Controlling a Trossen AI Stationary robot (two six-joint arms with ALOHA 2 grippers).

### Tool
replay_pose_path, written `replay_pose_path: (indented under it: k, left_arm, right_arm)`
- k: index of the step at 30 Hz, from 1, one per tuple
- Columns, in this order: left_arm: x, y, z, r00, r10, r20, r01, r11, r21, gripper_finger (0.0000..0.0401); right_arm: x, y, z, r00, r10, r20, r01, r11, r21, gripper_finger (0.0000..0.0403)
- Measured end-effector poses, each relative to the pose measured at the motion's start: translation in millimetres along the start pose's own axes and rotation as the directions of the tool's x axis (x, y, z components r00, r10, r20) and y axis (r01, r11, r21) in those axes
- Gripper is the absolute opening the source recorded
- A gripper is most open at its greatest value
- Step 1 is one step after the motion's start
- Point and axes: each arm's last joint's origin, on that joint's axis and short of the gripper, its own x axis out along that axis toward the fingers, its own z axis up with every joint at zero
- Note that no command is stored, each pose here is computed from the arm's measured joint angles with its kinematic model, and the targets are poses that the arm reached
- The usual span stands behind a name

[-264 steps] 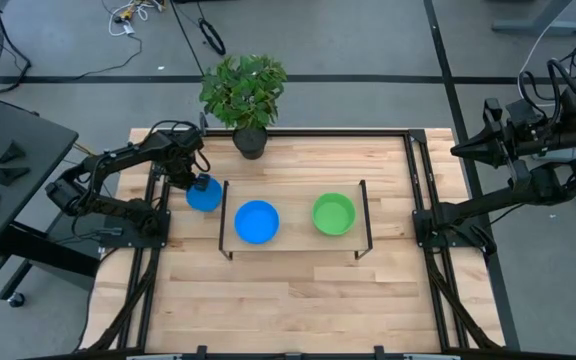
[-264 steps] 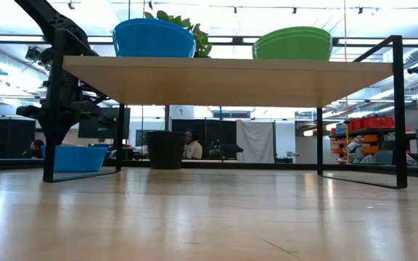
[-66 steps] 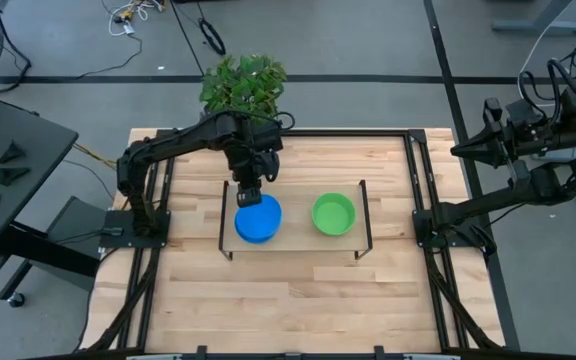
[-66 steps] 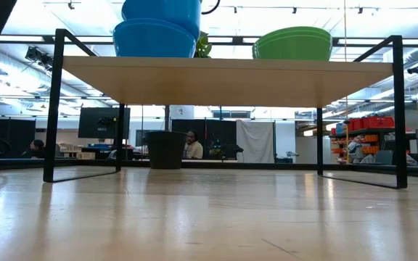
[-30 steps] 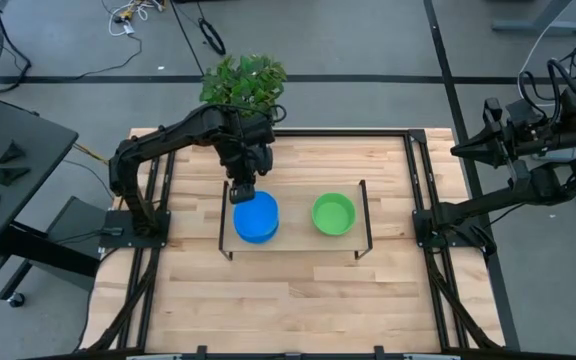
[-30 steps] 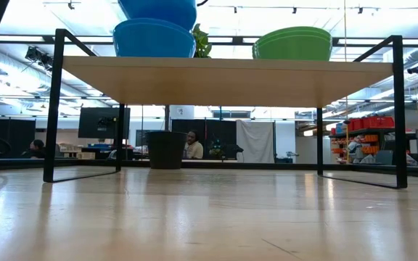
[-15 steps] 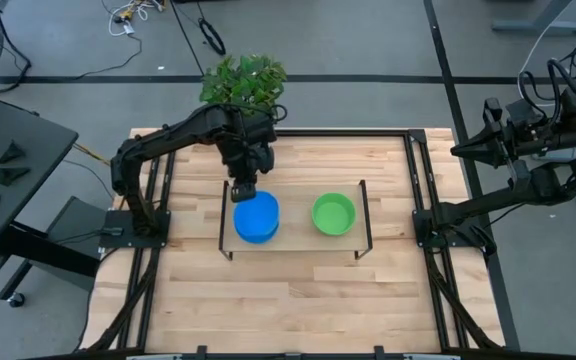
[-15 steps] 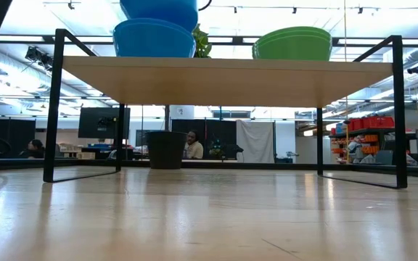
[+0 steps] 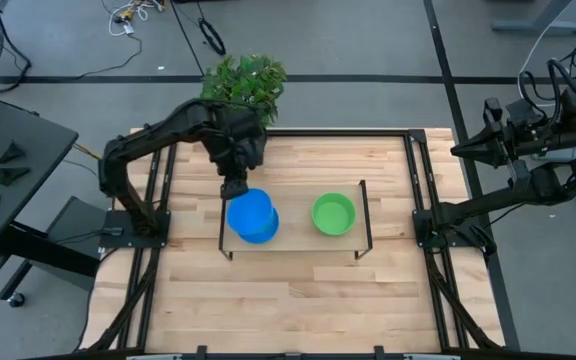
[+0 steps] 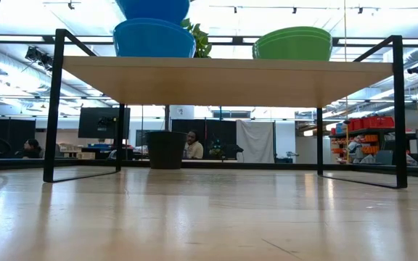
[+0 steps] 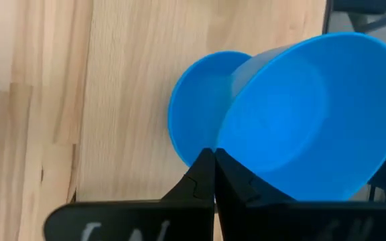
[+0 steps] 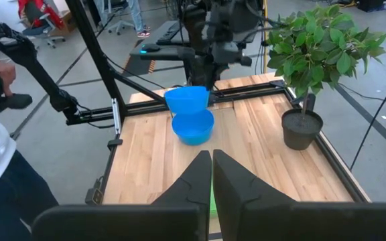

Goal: Pick & Place Mini bowls
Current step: Stack the blue bowl on the blue bowls on the shelf

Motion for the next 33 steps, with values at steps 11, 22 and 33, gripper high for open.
replay_pose_path:
  k: [11, 22, 33]
  left_arm:
    - [-30.4, -11.7, -19.8, 0.996, -0.002, 0.089, 0.002, 1.000, -0.004, 0.0000]
    - [-18.2, -7.4, -27.9, 0.999, 0.007, 0.038, -0.007, 1.000, -0.006, 0.0000]
    - [-28.0, -9.6, -44.4, 0.991, 0.012, 0.136, -0.008, 0.999, -0.032, 0.0000]
  right_arm:
    - [0.0, 0.0, 0.0, 1.000, 0.000, 0.000, 0.000, 1.000, 0.000, 0.0021]
    - [0.0, 0.0, 0.0, 1.000, 0.000, 0.000, 0.000, 1.000, 0.000, 0.0021]
    - [-0.1, 0.0, 0.0, 1.000, 0.000, 0.000, 0.000, 1.000, 0.000, 0.0021]
